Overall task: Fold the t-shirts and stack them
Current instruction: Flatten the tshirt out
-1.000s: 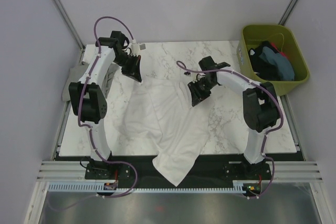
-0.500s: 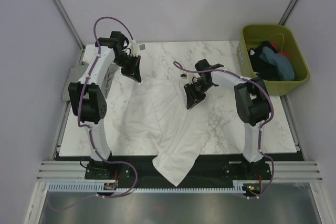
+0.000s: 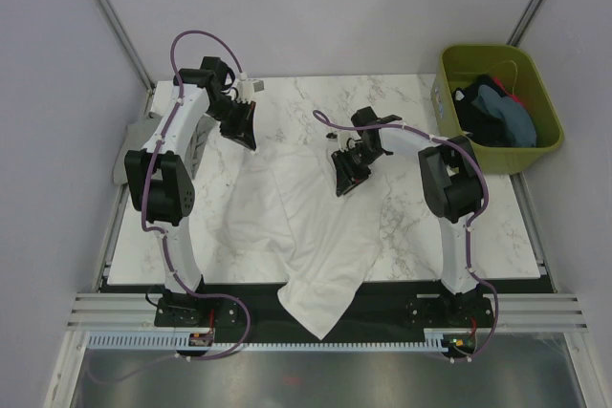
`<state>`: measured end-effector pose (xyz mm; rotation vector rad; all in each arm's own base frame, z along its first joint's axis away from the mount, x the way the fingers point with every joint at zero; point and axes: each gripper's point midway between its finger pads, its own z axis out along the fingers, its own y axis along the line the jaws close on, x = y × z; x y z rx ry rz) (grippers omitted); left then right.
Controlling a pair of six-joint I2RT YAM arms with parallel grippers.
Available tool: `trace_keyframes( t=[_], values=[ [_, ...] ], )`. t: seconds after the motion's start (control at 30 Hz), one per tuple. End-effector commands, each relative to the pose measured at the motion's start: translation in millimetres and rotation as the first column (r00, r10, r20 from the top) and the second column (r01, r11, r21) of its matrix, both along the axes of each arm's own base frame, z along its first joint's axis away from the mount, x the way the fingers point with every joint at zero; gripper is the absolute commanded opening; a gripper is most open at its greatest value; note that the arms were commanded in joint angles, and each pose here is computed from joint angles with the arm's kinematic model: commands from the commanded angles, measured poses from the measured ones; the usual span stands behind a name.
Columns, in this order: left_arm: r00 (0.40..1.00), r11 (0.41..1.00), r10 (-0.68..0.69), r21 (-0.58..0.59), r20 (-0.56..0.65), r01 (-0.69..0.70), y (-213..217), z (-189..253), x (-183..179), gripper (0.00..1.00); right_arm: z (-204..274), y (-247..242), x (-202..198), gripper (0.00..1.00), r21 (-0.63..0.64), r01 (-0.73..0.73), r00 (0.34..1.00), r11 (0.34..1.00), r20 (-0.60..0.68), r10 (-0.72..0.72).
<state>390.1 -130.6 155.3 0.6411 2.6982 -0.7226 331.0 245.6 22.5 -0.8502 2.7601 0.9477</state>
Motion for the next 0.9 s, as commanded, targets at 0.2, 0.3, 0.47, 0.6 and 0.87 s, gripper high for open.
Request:
trace_keyframes(
  t=[0.2,0.3,0.47,0.6,0.87],
  values=[
    [0.997,1.000,0.030,-0.001,0.075,-0.030,3.8,26.2,3.8,0.02,17.0,-1.4,10.6,0.00,0.002,0.000,0.998,1.000,0.069,0.000],
    [0.995,1.000,0.027,0.009,0.096,-0.028,6.2,31.9,6.1,0.02,50.7,-11.2,29.4,0.00,-0.020,0.000,0.982,1.000,0.190,0.004],
    [0.983,0.999,0.029,0.036,0.181,-0.036,14.0,52.4,16.5,0.02,140.5,-49.6,93.5,0.00,-0.093,0.064,0.859,0.994,0.512,-0.007],
    [0.965,0.998,0.037,0.031,0.258,-0.047,14.8,76.0,27.8,0.02,205.1,-81.3,126.7,0.00,-0.146,0.144,0.720,0.979,0.694,-0.003],
    [0.856,0.997,0.071,-0.020,0.511,-0.071,14.2,167.8,43.0,0.02,280.5,-133.6,144.7,0.00,-0.239,0.368,0.508,0.899,0.861,0.021]
  ],
)
